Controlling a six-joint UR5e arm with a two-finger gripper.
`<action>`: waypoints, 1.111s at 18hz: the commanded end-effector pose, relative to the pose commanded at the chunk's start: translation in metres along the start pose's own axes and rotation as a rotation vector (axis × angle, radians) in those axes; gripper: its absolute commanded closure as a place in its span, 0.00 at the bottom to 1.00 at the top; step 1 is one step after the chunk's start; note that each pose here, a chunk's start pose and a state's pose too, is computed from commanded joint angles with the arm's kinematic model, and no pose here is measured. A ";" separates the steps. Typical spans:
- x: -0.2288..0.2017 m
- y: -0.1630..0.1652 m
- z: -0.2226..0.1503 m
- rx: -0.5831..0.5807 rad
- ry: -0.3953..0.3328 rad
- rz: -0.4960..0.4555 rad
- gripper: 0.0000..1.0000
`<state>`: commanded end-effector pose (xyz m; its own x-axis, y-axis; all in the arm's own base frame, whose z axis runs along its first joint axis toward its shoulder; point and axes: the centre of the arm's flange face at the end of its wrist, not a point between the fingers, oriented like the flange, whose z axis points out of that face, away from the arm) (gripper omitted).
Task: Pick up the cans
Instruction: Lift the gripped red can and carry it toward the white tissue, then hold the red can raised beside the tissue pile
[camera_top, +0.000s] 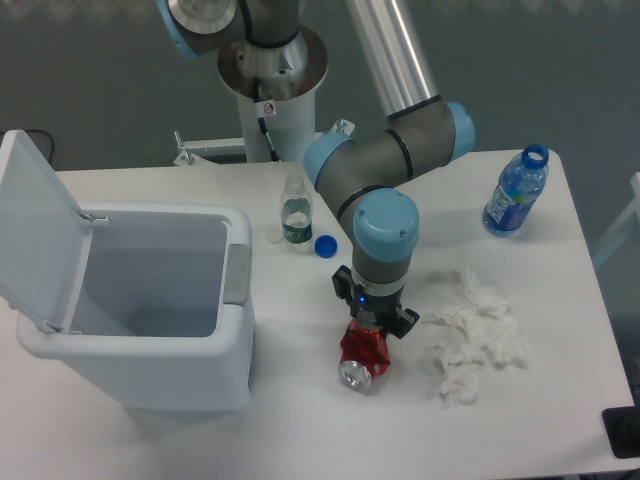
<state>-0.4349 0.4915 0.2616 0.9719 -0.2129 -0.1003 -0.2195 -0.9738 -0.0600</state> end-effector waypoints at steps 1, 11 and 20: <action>-0.006 -0.004 -0.014 0.026 -0.020 -0.001 0.70; -0.058 0.014 -0.103 0.181 -0.117 0.057 0.70; -0.056 0.023 -0.110 0.177 -0.113 0.066 0.70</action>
<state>-0.4850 0.4716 0.3755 0.9415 -0.2555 -0.2196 -0.3033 -0.9266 -0.2224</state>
